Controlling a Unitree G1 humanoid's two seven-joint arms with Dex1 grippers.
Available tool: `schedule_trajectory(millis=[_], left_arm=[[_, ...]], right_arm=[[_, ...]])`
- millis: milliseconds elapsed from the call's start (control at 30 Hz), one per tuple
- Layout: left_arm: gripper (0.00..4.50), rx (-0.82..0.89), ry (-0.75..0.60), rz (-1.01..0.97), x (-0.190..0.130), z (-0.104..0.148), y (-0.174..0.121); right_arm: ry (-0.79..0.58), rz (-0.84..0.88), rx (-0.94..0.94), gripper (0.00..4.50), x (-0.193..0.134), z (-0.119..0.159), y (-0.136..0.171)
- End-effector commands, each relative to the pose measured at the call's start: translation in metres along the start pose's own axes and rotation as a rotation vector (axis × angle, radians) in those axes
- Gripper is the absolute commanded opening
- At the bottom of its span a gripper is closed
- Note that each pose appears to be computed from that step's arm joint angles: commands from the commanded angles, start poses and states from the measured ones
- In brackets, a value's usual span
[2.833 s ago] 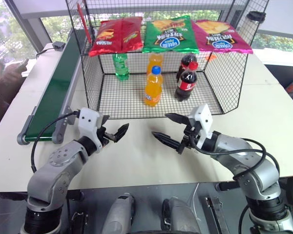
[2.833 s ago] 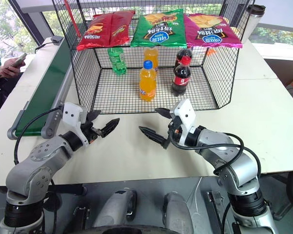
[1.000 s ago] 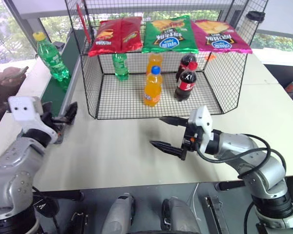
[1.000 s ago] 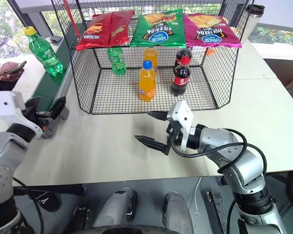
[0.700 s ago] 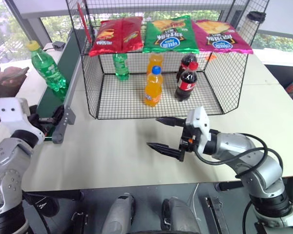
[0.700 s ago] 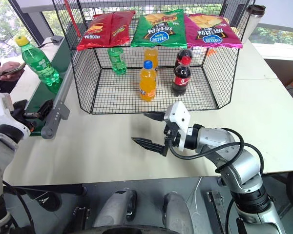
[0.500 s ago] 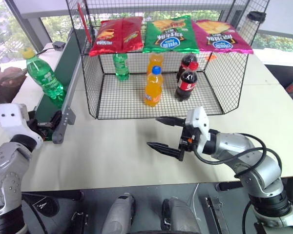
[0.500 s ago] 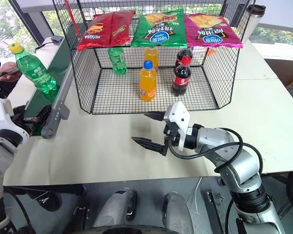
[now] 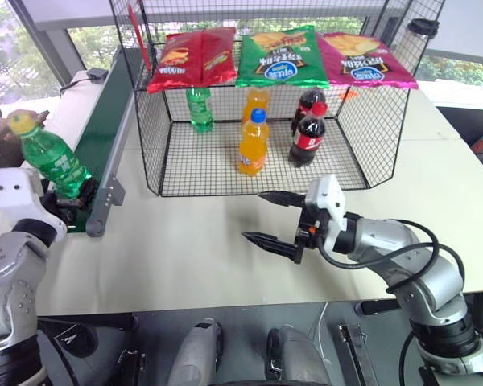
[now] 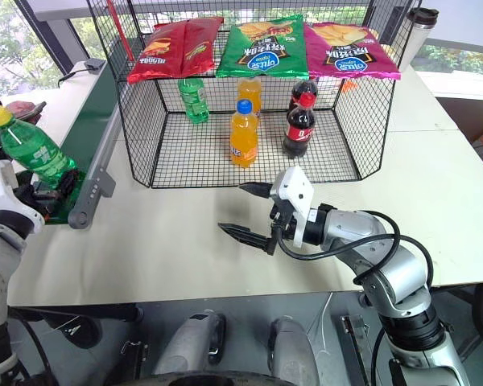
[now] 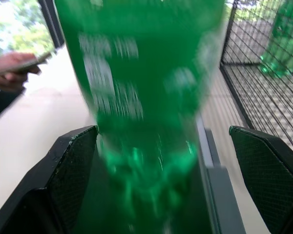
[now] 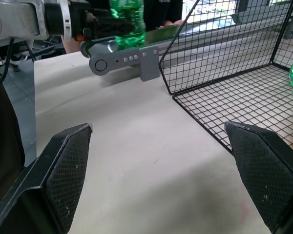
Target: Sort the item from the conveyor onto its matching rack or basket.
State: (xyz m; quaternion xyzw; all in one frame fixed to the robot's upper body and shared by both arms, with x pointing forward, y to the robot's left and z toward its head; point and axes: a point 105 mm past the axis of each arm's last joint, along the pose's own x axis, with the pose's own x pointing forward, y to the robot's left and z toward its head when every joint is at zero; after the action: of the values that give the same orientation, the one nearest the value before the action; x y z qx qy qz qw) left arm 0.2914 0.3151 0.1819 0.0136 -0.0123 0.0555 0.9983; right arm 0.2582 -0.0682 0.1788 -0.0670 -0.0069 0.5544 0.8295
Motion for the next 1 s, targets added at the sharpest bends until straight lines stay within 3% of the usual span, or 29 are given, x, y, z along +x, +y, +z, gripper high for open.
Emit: schedule_trajectory(millis=[33, 100, 167, 600, 867, 1000], left_arm=[[4.24, 0.017, -0.049, 0.021, 0.000, 0.010, 0.005], [3.62, 0.005, -0.046, -0.009, -0.001, 0.007, -0.001], [2.72, -0.003, -0.050, -0.023, -0.002, 0.007, -0.004], [2.67, -0.002, -0.077, -0.249, -0.006, 0.038, -0.035], [2.67, 0.087, -0.048, -0.529, -0.019, 0.055, -0.078], [2.67, 0.093, -0.012, -0.651, -0.025, 0.050, -0.104]], right_arm=[[-0.034, 0.010, -0.026, 4.50, 0.002, 0.010, 0.002], [-0.032, 0.007, -0.026, 4.50, 0.001, 0.010, 0.002], [-0.031, 0.005, -0.026, 4.50, 0.001, 0.010, 0.002], [-0.022, 0.003, -0.022, 4.50, -0.001, 0.007, 0.002], [-0.015, -0.006, -0.020, 4.50, -0.003, 0.007, 0.001], [-0.011, -0.016, -0.018, 4.50, -0.003, 0.007, 0.000]])
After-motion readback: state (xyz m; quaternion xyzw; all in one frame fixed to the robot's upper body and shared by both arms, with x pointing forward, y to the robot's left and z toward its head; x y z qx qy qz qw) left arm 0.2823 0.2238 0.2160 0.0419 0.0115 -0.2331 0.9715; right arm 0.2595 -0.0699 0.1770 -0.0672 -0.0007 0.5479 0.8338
